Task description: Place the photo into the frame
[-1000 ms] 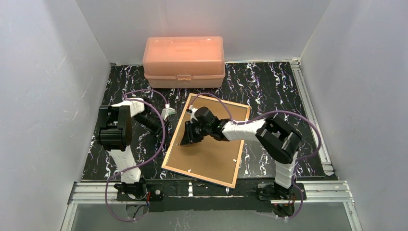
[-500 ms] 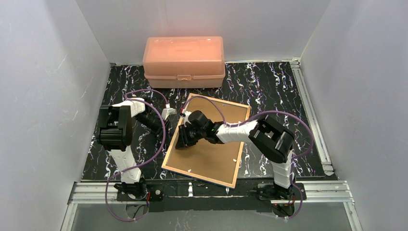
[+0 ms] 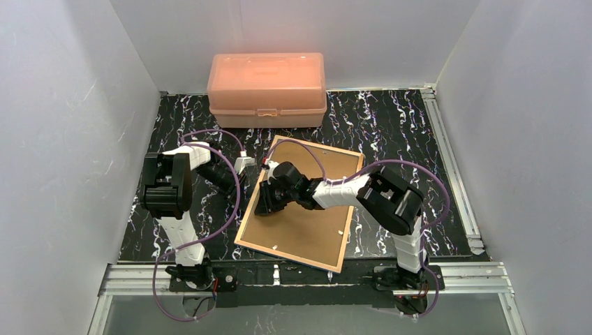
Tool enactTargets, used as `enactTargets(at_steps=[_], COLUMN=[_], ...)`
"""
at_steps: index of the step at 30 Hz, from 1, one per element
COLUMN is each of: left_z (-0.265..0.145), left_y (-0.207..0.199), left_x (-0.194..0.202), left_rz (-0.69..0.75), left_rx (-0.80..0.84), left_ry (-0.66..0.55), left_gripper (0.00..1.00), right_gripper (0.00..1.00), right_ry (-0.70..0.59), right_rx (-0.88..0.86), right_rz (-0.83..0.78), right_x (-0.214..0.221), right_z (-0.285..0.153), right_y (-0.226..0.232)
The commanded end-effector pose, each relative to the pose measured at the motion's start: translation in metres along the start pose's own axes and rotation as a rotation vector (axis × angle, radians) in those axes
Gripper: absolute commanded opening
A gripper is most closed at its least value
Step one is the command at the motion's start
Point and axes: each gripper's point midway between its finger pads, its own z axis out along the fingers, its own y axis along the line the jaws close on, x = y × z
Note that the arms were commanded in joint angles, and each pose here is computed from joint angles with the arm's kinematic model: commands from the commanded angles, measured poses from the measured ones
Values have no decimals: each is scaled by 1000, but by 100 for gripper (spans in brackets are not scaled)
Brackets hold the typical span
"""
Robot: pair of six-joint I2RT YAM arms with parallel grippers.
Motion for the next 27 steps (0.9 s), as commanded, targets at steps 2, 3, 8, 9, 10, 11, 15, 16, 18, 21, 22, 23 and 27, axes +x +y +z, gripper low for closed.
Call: enactTargets(at_steps=[2, 3, 8, 9, 10, 11, 15, 16, 18, 21, 22, 23, 27], left_z=[1, 2, 3, 3, 3, 4, 6, 6, 7, 9, 8, 8, 8], left_y=[-6, -7, -8, -8, -8, -9, -9, -8, -8, -7, -7, -7, -8], left_x=[1, 1, 2, 2, 2, 2, 2, 2, 2, 2, 2, 2, 3], left_rz=[3, 4, 18, 17, 21, 21, 22, 20, 17, 16, 17, 17, 21], left_rx=[17, 18, 16, 17, 16, 17, 20, 20, 22, 23, 22, 22, 21], left_ry=[6, 9, 17, 18, 19, 21, 23, 25, 29, 37, 37, 37, 39], left_gripper=[13, 13, 12, 12, 12, 12, 11, 11, 11, 11, 10, 10, 10], right_gripper=[31, 31, 31, 31, 32, 32, 32, 32, 32, 32, 33, 33, 33], right_ry=[-42, -48, -59, -59, -61, -63, -77, -79, -83, -86, -88, -88, -87], right_rx=[44, 52, 66, 67, 68, 71, 77, 77, 76, 73, 68, 60, 35], right_rz=[-31, -32, -37, -37, -37, -38, -37, -37, -37, -33, -30, -28, -16], right_x=[-6, -8, -10, -10, -11, -11, -17, -18, -19, -20, -21, -21, -19], right_z=[3, 3, 3, 3, 3, 3, -1, -1, -1, -1, -1, 0, 2], right_y=[-12, -13, -16, -17, -17, -18, -21, -22, -22, -24, -24, -23, -20])
